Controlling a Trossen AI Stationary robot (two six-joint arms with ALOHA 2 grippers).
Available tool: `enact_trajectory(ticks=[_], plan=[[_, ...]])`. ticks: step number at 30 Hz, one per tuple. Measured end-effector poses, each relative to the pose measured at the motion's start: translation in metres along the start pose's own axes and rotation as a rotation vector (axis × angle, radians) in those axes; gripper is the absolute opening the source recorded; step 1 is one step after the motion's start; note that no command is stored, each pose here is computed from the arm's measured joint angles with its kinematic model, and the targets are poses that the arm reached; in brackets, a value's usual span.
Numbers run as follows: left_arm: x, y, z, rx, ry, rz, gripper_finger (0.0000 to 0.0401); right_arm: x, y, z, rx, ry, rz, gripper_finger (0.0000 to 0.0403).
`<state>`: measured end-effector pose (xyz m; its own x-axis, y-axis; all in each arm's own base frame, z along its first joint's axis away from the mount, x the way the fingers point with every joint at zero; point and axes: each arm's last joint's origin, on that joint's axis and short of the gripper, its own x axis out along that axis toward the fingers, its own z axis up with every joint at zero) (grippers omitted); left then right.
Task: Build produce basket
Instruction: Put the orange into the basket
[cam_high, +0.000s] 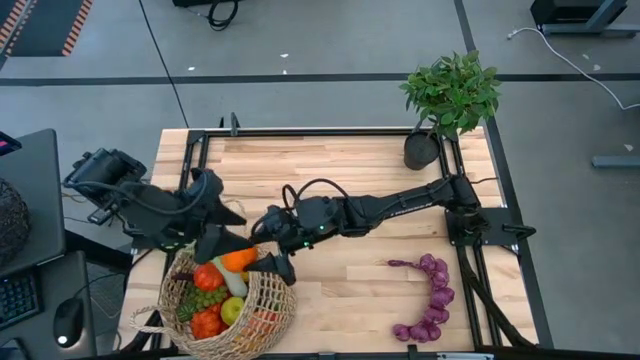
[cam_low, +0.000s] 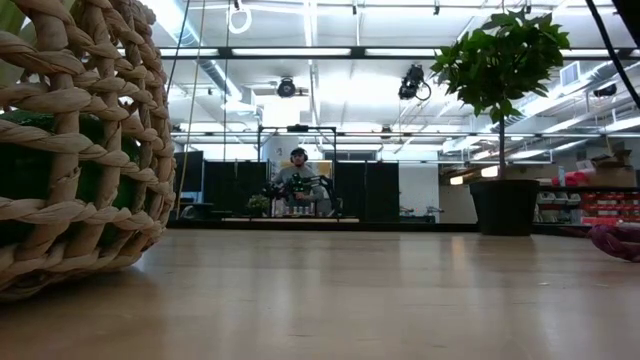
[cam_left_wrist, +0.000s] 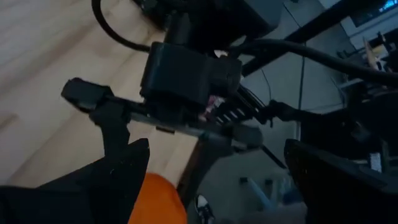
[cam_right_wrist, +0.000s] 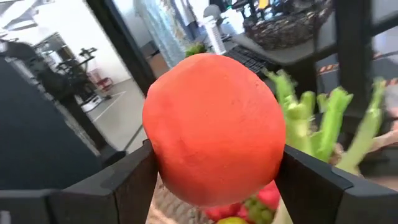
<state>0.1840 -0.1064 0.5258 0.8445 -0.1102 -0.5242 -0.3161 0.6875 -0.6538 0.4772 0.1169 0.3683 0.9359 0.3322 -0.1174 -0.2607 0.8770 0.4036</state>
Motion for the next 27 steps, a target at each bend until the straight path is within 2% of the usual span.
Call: enact_trajectory(ticks=[7,15,18,27], plan=[[0.029,-0.008,-0.007,0.027,0.026,0.058,0.0380,-0.001,-0.006,0.003,0.008,-0.019,-0.032,0.0293],[0.055,-0.003,-0.025,0.044,0.198,0.208,0.0380,0.001,-0.018,0.002,0.017,-0.019,-0.069,0.0293],[0.057,-0.002,-0.031,0.046,0.235,0.246,0.0380,0.001,-0.020,0.000,0.017,-0.002,-0.084,0.0293],[0.050,-0.007,-0.045,0.020,0.308,0.232,0.0380,0.002,-0.018,-0.002,0.017,0.010,-0.085,0.0293]])
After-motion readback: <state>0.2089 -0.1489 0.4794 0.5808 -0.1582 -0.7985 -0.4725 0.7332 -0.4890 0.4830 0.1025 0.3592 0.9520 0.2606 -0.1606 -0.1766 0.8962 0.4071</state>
